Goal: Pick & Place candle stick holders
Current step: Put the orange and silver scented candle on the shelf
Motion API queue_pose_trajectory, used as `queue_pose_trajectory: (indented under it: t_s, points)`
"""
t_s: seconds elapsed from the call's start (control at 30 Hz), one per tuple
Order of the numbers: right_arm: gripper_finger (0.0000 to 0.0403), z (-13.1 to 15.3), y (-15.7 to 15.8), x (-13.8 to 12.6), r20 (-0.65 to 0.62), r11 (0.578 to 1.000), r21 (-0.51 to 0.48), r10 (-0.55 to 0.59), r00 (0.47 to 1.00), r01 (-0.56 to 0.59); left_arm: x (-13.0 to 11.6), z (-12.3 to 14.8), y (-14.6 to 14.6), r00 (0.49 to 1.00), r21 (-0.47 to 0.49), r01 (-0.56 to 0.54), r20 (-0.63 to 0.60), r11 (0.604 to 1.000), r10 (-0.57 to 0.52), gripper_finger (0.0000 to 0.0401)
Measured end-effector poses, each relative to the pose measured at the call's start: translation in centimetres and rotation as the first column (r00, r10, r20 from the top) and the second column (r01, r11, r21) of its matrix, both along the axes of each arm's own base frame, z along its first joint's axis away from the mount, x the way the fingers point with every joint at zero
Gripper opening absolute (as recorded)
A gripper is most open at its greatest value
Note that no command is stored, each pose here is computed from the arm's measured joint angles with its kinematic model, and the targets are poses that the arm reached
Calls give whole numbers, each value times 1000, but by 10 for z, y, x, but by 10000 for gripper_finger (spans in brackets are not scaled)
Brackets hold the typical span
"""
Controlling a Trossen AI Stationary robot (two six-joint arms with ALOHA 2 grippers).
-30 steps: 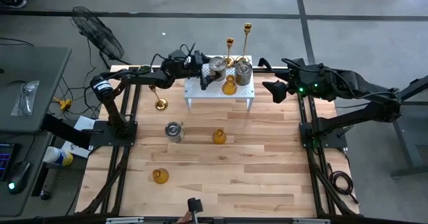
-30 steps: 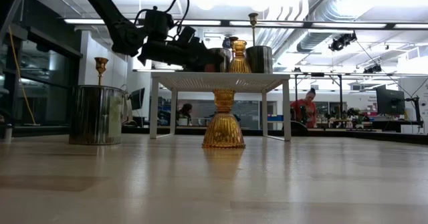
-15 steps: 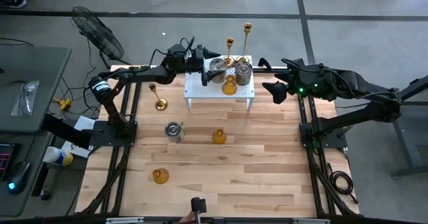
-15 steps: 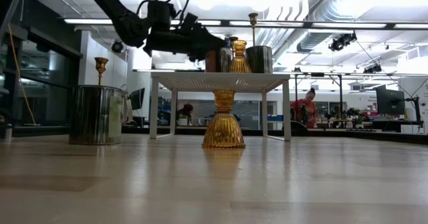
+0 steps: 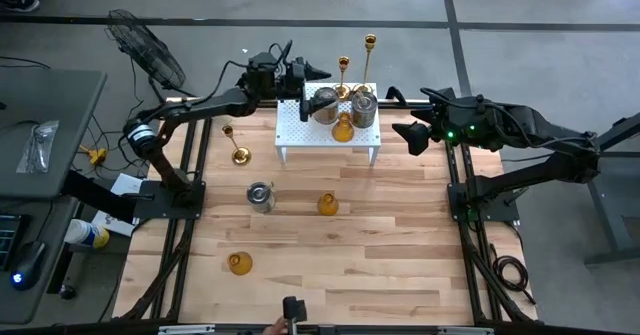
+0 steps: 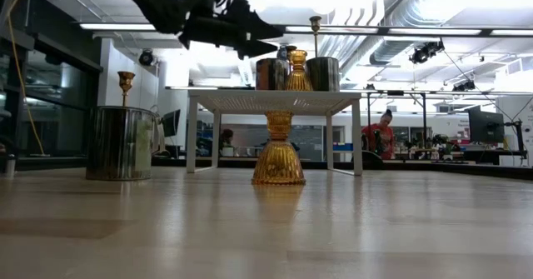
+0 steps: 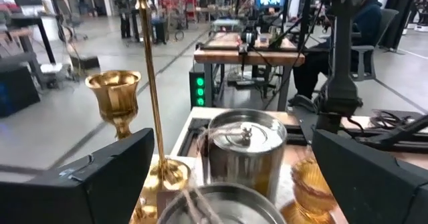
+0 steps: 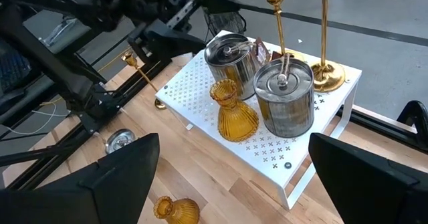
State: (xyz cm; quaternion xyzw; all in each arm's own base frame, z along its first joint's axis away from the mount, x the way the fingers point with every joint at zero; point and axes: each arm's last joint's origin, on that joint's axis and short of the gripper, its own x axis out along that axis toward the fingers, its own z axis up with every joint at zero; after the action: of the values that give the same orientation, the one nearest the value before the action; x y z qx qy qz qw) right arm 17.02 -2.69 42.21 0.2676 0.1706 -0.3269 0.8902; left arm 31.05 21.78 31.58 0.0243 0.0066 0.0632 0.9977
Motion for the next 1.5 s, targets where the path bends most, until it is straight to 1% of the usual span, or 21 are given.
queue_pose_trajectory:
  t_s: [0.07,0.17,0.37,0.53,0.6,0.8,0.87,0.93,1.03,1.07,1.13,1.3,1.5]
  points:
    - [375,0,0,0,0,1000,0,0,1000,0,-5,6,-1,1000,-19,1,-17,1000,-1,390]
    - [375,0,0,0,0,1000,0,0,1000,0,-14,11,-2,999,-46,-11,-50,999,9,363]
    - [375,0,0,0,0,1000,0,0,1000,0,-35,16,-2,992,-111,-14,-129,994,-1,278]
    - [375,0,0,0,-1,1000,-2,1,1000,-1,-50,18,-3,981,-133,-1,-193,991,-25,209]
    - [375,0,0,0,-1,1000,-2,1,1000,-1,-53,17,-5,975,-125,1,-222,992,-29,183]
    - [375,0,0,0,-2,1000,-4,1,1000,-1,-59,3,-4,940,-127,3,-337,992,-46,110]
    - [375,0,0,0,-2,1000,-4,1,1000,-1,-57,-5,-3,935,-125,9,-350,992,-52,85]
    - [375,0,0,0,-2,1000,-4,0,1000,0,-58,-13,-4,927,-143,7,-371,990,-60,56]
    - [375,0,0,0,-2,1000,-4,0,1000,0,-58,-18,-4,931,-122,11,-360,993,-54,14]
    - [375,0,0,0,-2,1000,-4,0,1000,0,-59,-21,-5,931,-126,12,-360,992,-57,7]
    - [375,0,0,0,-2,1000,-4,0,1000,0,-59,-26,-5,932,-129,8,-359,992,-54,7]
    - [375,0,0,0,-1,1000,-4,-4,1000,4,-58,-30,-4,941,-109,4,-337,994,-40,2]
    - [375,0,0,0,0,1000,-4,-5,1000,5,-58,-32,-2,943,-77,-73,-329,994,43,1]
